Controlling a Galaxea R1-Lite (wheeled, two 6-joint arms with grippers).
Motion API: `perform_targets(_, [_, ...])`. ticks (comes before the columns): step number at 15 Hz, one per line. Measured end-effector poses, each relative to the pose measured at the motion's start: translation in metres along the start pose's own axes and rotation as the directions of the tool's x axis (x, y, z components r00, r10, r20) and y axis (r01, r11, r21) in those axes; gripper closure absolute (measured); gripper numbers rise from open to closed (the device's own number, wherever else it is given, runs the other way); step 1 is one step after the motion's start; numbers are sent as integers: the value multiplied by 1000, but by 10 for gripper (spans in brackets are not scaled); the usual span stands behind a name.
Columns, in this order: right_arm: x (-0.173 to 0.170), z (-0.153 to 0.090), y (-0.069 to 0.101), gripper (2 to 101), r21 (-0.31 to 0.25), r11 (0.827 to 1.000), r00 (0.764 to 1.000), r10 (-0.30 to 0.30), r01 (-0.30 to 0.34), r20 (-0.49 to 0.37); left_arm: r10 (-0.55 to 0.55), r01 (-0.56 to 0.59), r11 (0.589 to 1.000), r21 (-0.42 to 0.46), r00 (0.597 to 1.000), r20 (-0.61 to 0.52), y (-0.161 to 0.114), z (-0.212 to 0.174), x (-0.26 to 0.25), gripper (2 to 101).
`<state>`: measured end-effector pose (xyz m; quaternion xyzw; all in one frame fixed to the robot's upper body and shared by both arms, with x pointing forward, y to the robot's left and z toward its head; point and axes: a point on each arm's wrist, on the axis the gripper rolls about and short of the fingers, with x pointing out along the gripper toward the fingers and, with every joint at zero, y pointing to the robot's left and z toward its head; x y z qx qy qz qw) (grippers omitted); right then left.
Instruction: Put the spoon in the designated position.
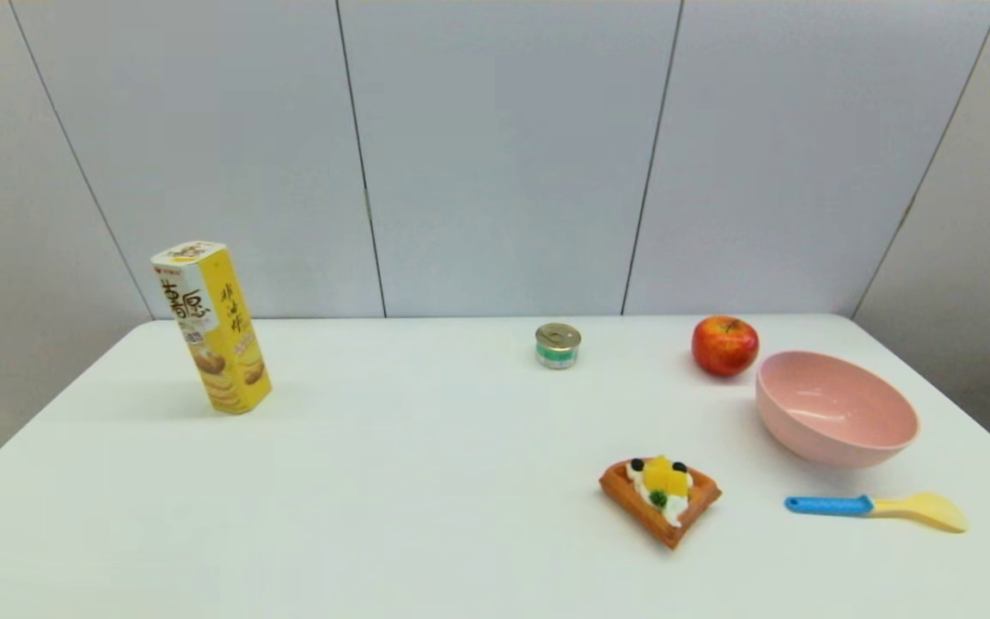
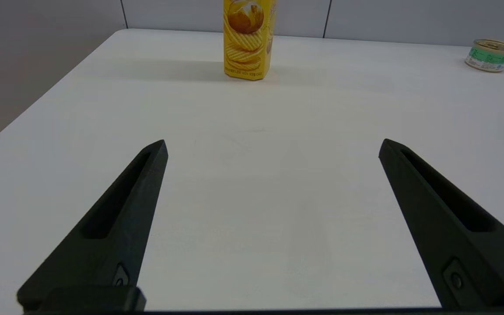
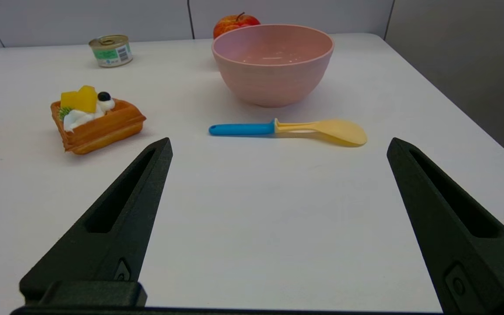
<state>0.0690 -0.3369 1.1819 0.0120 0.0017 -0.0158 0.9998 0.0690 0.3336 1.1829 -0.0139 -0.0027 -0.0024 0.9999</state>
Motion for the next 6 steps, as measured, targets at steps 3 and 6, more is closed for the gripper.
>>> perform_targets(3, [0, 0, 0, 52, 0, 1000, 1000, 3, -3, 3, 0, 0, 1000, 0, 1000, 0, 0, 0, 0, 54])
perform_targets(6, [0, 0, 0, 52, 1, 1000, 1000, 3, -3, 4, 0, 0, 1000, 0, 1000, 0, 0, 0, 0, 54])
